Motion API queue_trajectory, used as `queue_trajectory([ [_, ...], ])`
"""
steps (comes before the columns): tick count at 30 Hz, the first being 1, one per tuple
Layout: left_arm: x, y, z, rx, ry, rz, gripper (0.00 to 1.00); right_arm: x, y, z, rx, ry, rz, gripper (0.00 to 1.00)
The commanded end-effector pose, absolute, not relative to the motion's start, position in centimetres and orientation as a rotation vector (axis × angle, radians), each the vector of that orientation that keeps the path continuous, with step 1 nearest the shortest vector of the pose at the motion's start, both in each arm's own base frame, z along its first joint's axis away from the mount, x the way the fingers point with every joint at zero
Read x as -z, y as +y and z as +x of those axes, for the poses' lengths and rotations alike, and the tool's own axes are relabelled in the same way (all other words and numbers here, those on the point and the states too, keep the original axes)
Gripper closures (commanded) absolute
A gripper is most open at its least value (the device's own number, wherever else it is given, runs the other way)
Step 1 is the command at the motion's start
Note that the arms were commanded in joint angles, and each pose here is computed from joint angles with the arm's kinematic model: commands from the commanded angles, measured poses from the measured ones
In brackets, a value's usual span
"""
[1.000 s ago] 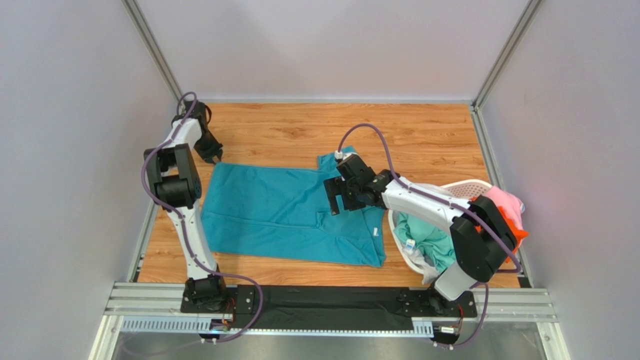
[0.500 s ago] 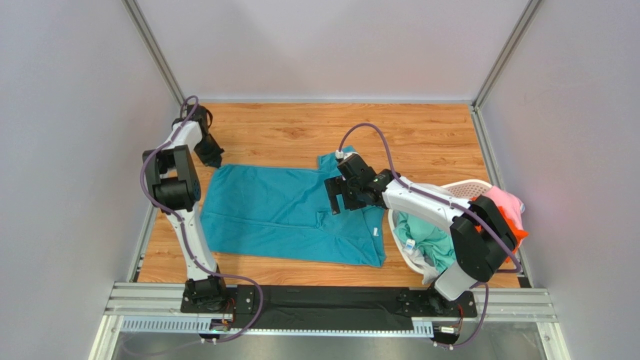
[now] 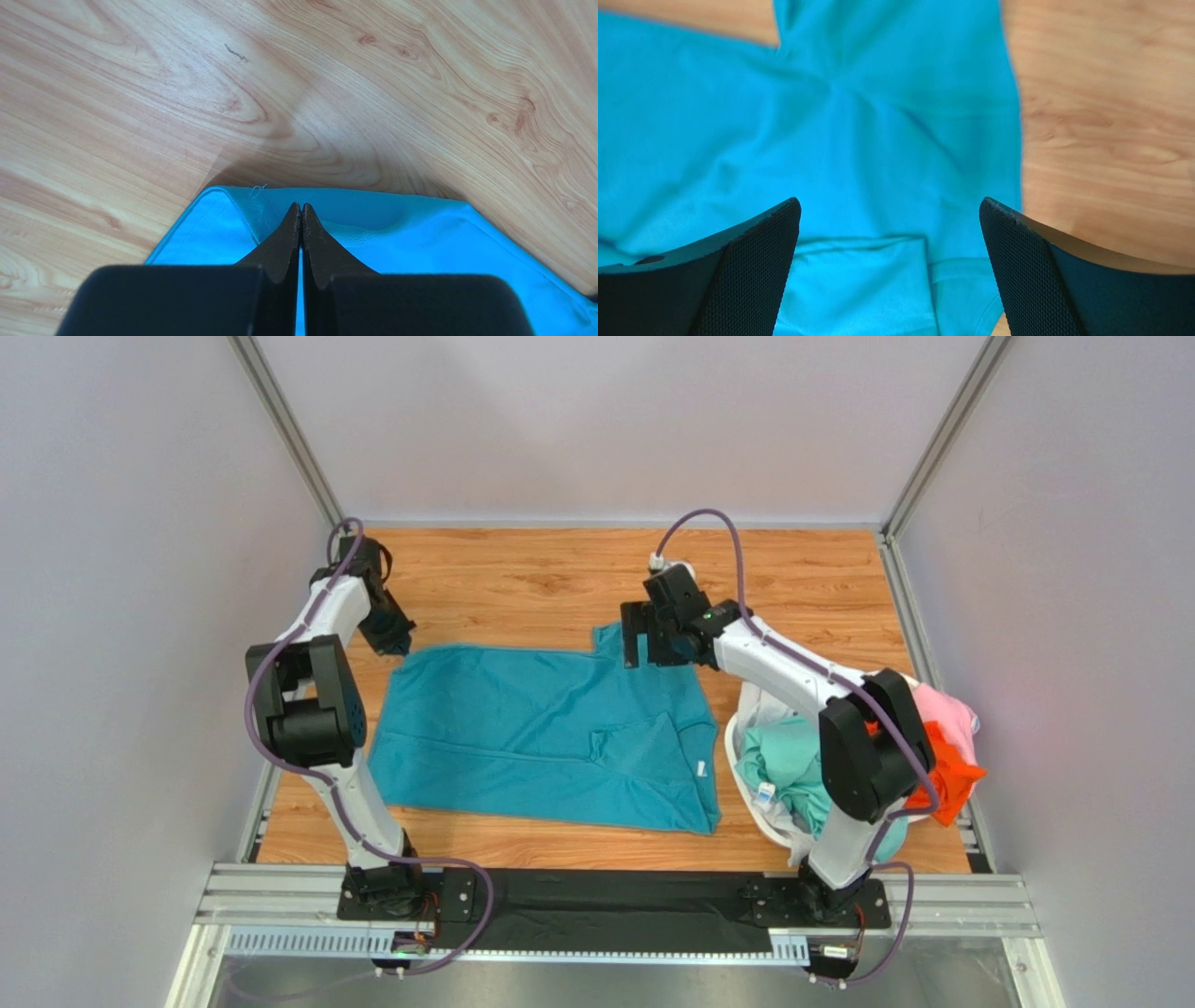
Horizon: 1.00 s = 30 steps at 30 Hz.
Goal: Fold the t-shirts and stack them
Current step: Fold the tshirt
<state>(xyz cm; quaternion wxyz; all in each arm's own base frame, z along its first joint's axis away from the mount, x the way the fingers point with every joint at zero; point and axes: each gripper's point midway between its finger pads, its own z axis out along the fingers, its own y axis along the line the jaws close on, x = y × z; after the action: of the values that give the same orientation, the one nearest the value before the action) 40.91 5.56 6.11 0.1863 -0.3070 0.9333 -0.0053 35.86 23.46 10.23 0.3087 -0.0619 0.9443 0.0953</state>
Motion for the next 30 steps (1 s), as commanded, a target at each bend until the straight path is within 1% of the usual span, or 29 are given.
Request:
queue_trajectory([
  [1, -7.4, 5.6, 41.0, 0.014, 2.575, -0.856, 1.0, -12.5, 22.5, 40.7, -0.182, 2.417, -0.077, 0.0],
  [3, -7.3, 5.5, 40.8, 0.012, 2.578, -0.855, 1.0, -11.5, 22.2, 42.6, -0.143, 2.427, -0.052, 0.0],
  [4, -7.3, 5.6, 40.7, 0.008, 2.576, -0.857, 1.0, -12.9, 22.0, 44.5, -0.156, 2.391, -0.022, 0.0],
  [5, -7.3, 5.6, 40.6, 0.005, 2.577, -0.856, 1.0, -11.2, 21.8, 45.5, -0.133, 2.417, -0.007, 0.0],
  [6, -7.4, 5.6, 40.6, 0.001, 2.574, -0.852, 1.0, -10.9, 21.7, 46.2, -0.128, 2.427, -0.006, 0.0],
  [7, -7.4, 5.7, 40.6, -0.004, 2.575, -0.849, 1.0, -12.2, 21.8, 48.1, -0.139, 2.388, 0.016, 0.0],
  [8, -7.6, 5.7, 40.5, -0.003, 2.572, -0.848, 1.0, -12.0, 21.8, 49.0, -0.131, 2.385, 0.022, 0.0],
  [9, -7.4, 5.7, 40.4, -0.004, 2.576, -0.851, 1.0, -9.9, 21.9, 49.8, -0.108, 2.418, 0.017, 0.0],
  [10, -7.6, 5.7, 40.4, -0.004, 2.57, -0.854, 1.0, -11.3, 22.2, 51.3, -0.124, 2.385, 0.029, 0.0],
  [11, -7.6, 5.6, 40.4, -0.001, 2.568, -0.855, 1.0, -11.3, 22.5, 52.0, -0.13, 2.39, 0.03, 0.0],
  [13, -7.7, 5.5, 40.3, 0.006, 2.568, -0.856, 1.0, -8.7, 22.4, 52.6, -0.086, 2.443, 0.024, 0.0],
  [14, -7.7, 5.5, 40.3, 0.01, 2.568, -0.855, 1.0, -9.3, 22.7, 53.6, -0.087, 2.415, 0.023, 0.0],
  [15, -7.7, 5.4, 40.3, 0.014, 2.568, -0.854, 1.0, -7.8, 22.8, 53.9, -0.07, 2.435, 0.017, 0.0],
  [18, -7.7, 5.4, 40.4, 0.017, 2.567, -0.855, 1.0, -7.5, 22.8, 54.9, -0.059, 2.425, 0.018, 0.01],
  [29, -7.5, 5.3, 40.1, 0.02, 2.582, -0.841, 1.0, -2.9, 22.9, 54.9, -0.02, 2.5, 0.003, 0.08],
  [30, -7.5, 5.3, 39.9, 0.018, 2.582, -0.841, 1.0, -2.7, 22.8, 54.9, -0.021, 2.506, 0.011, 0.1],
])
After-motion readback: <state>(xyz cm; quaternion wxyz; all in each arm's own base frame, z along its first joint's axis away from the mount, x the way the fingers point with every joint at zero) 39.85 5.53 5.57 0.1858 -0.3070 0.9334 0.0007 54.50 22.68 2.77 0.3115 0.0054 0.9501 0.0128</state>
